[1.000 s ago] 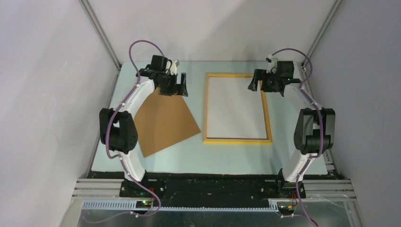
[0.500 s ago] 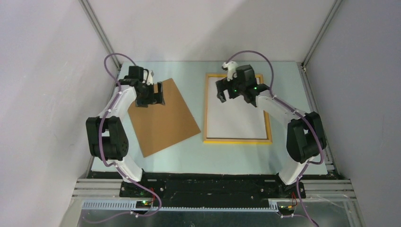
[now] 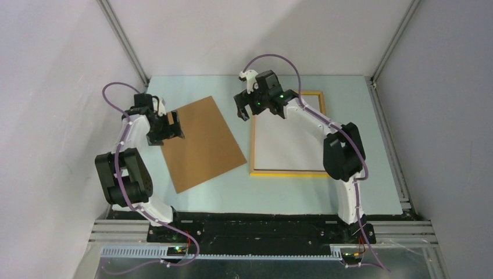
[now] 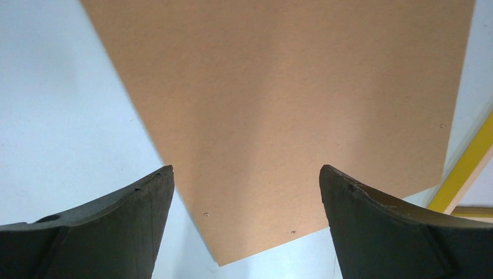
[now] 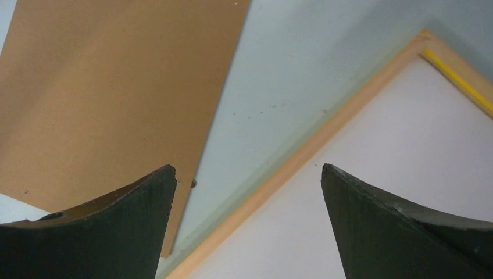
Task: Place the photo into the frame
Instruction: Turn over the photo frame item at the center of the board.
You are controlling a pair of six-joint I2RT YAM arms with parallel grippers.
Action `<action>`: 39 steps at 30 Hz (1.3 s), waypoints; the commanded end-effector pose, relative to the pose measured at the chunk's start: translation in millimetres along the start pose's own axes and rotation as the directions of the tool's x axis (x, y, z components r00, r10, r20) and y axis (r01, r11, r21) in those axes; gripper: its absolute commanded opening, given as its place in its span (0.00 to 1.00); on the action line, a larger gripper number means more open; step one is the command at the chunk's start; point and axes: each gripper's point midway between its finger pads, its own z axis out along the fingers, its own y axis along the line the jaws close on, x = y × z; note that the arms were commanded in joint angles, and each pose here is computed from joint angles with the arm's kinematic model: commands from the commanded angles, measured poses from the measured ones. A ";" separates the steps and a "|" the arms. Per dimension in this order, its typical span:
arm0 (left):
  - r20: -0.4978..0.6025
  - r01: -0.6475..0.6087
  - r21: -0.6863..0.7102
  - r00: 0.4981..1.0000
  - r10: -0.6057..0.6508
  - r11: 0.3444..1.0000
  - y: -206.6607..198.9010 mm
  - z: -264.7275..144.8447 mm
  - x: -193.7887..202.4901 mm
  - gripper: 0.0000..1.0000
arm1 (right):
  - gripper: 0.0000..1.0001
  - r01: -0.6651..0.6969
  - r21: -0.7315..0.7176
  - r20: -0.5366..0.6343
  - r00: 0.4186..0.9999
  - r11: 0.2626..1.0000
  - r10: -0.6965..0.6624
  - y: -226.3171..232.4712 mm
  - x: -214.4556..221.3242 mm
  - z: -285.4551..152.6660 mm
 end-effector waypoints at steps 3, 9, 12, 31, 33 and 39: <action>0.022 0.036 -0.004 0.999 -0.036 0.999 18.4 -5.8 0.3 1.00 | 0.99 -0.054 -0.114 -0.069 0.997 0.992 0.047 39.4 3.5 23.3; 0.009 0.092 -0.028 0.996 -0.091 0.995 35.4 -3.3 5.0 1.00 | 0.99 -0.116 -0.156 -0.127 0.987 0.981 0.097 50.2 18.7 43.0; 0.002 0.131 -0.027 0.991 -0.131 0.991 41.3 -1.8 7.7 1.00 | 0.99 -0.144 -0.167 -0.149 0.982 0.975 0.120 52.6 24.7 51.9; -0.120 0.260 -0.014 0.958 -0.259 0.966 54.1 27.7 33.8 0.99 | 0.99 -0.294 -0.191 -0.256 0.936 0.936 0.242 63.7 61.1 88.7; -0.131 0.263 -0.019 0.956 -0.263 0.965 55.4 30.8 36.3 0.98 | 0.99 -0.306 -0.194 -0.264 0.931 0.932 0.251 65.1 63.6 91.4; -0.145 0.260 -0.057 0.953 -0.266 0.964 63.7 38.9 42.4 0.97 | 1.00 -0.341 -0.202 -0.288 0.917 0.918 0.278 67.1 70.9 97.5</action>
